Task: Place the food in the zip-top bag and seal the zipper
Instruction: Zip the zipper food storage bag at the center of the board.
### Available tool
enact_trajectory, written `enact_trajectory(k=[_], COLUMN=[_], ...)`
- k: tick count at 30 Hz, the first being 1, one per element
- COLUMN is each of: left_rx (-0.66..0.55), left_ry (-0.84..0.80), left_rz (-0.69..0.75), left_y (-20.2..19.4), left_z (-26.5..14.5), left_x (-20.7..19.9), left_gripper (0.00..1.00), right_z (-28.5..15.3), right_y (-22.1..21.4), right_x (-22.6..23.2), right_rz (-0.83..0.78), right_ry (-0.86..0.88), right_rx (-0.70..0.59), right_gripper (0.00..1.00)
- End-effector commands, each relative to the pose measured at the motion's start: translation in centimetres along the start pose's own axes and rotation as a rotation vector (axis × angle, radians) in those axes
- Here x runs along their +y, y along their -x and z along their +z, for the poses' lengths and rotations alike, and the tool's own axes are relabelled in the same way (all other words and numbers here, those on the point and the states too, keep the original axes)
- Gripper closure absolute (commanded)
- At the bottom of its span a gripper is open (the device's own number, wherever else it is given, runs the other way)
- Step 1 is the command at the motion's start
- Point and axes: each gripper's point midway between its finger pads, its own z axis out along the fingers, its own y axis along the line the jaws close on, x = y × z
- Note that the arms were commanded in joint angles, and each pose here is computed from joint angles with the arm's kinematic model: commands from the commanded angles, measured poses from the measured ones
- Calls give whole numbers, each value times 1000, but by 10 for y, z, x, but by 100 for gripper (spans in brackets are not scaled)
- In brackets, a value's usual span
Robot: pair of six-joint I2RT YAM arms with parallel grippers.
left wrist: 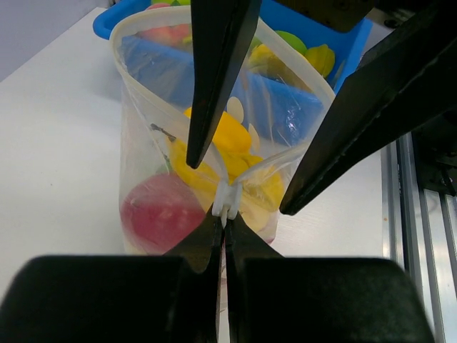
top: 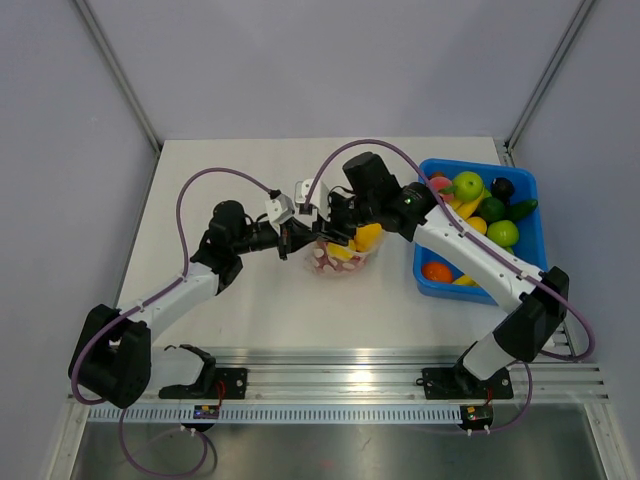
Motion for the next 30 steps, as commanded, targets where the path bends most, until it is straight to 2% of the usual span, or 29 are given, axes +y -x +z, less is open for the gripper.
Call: enact_trajectory(k=[1, 8, 11, 12, 14, 15, 17, 24, 30], left_rx=[-91, -84, -76, -73, -72, -74, -75, -92, -144], left_ry=[-32, -32, -32, -32, -30, -29, -24, -45, -2], left_rz=[104, 102, 100, 98, 98, 100, 100, 112, 93], left_y=[39, 40, 40, 39, 40, 41, 41, 45, 50], left_z=[0, 0, 0, 0, 0, 0, 0, -7, -17], left_x=[-2, -1, -1, -1, 0, 0, 0, -8, 0], left_gripper=[100, 100, 100, 100, 100, 100, 100, 100, 100], right_z=[-1, 4, 6, 7, 9, 9, 9, -4, -9], right_y=[19, 23, 24, 23, 20, 20, 19, 12, -14], right_x=[-7, -6, 0, 1, 2, 3, 4, -1, 4], right_rz=[-59, -62, -48, -41, -38, -38, -34, -5, 29], right_ry=[0, 21, 59, 68, 73, 74, 78, 28, 2], right_rx=[-51, -69, -81, -78, -71, -69, -66, -76, -21], right_gripper=[50, 62, 72, 79, 84, 93, 100, 100, 100])
